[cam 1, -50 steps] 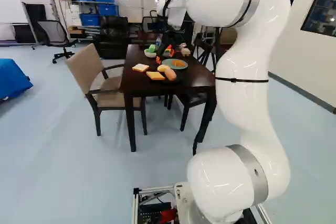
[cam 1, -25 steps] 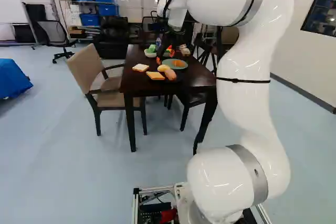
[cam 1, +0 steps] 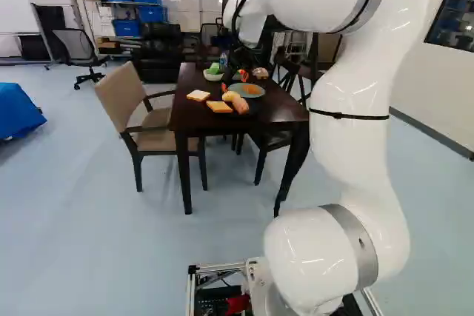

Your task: Move the croissant to the empty plate

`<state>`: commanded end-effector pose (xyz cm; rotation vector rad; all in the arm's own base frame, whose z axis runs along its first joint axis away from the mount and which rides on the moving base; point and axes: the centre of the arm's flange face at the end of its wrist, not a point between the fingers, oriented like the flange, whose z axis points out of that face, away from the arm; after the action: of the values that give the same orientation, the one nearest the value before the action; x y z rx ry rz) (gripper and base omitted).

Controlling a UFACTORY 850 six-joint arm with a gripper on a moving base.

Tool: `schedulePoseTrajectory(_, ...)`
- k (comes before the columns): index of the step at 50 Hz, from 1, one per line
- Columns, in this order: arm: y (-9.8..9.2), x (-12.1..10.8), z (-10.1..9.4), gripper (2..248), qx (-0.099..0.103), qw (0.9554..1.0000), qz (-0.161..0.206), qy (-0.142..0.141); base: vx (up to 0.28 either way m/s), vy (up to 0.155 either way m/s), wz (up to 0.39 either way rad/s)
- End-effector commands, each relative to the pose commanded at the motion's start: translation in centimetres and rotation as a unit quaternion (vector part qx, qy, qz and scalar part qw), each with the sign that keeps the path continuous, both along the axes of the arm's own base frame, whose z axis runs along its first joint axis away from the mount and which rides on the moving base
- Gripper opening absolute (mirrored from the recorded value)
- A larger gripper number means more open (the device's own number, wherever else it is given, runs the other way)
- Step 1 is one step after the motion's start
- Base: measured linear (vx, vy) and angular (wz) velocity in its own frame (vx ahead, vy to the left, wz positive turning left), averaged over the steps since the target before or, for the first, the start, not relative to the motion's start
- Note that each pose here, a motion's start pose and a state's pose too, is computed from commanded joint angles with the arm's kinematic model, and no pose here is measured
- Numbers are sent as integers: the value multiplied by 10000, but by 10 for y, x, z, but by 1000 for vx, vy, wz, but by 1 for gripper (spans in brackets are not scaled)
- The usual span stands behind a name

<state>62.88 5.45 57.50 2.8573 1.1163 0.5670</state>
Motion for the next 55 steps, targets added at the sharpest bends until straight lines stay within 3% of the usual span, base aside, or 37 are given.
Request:
schedulePoseTrajectory(31,-13,-37,-31,247,127,9957,-666,-638,0,0,0)
schedulePoseTrajectory(44,-19,-61,-49,247,229,9898,-996,-989,0,0,0)
schedulePoseTrajectory(55,-26,-86,-66,247,350,9820,-1295,-1330,0,0,0)
